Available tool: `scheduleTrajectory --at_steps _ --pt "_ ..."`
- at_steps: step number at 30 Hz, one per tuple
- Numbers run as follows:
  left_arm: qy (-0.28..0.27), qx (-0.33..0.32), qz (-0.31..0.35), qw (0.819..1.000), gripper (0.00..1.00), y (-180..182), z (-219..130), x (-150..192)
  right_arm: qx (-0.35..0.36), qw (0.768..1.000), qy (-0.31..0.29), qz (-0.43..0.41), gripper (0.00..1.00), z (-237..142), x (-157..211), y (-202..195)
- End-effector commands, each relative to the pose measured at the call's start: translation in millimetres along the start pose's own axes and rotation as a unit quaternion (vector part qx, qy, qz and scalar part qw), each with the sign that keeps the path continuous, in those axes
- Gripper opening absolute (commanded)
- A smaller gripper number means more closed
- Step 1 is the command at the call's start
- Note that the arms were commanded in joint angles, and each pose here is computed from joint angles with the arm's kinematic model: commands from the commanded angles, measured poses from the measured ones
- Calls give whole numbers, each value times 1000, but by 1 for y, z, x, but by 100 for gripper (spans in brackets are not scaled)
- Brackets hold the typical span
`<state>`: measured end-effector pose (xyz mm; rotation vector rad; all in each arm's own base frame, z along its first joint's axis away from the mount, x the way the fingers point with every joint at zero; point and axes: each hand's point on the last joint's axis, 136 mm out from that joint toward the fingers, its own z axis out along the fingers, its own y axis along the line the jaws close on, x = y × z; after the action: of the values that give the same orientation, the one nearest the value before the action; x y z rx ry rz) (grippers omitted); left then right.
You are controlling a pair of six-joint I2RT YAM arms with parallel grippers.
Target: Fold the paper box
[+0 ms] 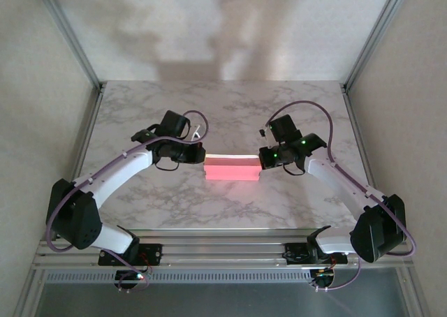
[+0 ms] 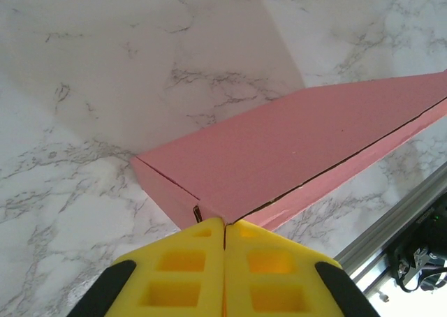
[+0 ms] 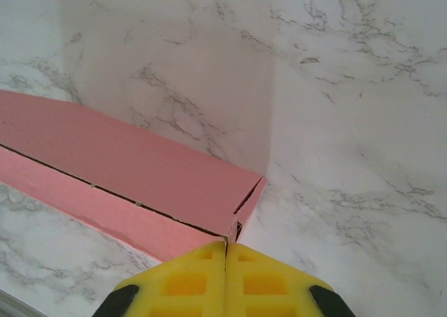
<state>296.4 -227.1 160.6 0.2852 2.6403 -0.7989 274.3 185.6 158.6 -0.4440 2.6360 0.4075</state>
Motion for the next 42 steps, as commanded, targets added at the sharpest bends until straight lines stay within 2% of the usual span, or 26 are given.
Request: scheduleTrajectory --at_steps 1,11,26,35,42 --pt "-18 17 -1 1000 6 -10 -1 -2 -21 999 -13 28 3 -2 -4 13" --pt "-26 -15 9 1000 8 3 3 6 -7 999 -16 47 3 2 5 11" --pt "-23 -27 23 999 8 0 9 17 7 996 -26 80 3 6 18 11" --pt "-16 -61 28 998 8 12 12 24 43 997 -20 66 3 10 33 -2" --pt "-19 -63 31 997 8 14 12 28 43 997 -25 59 5 10 38 -3"
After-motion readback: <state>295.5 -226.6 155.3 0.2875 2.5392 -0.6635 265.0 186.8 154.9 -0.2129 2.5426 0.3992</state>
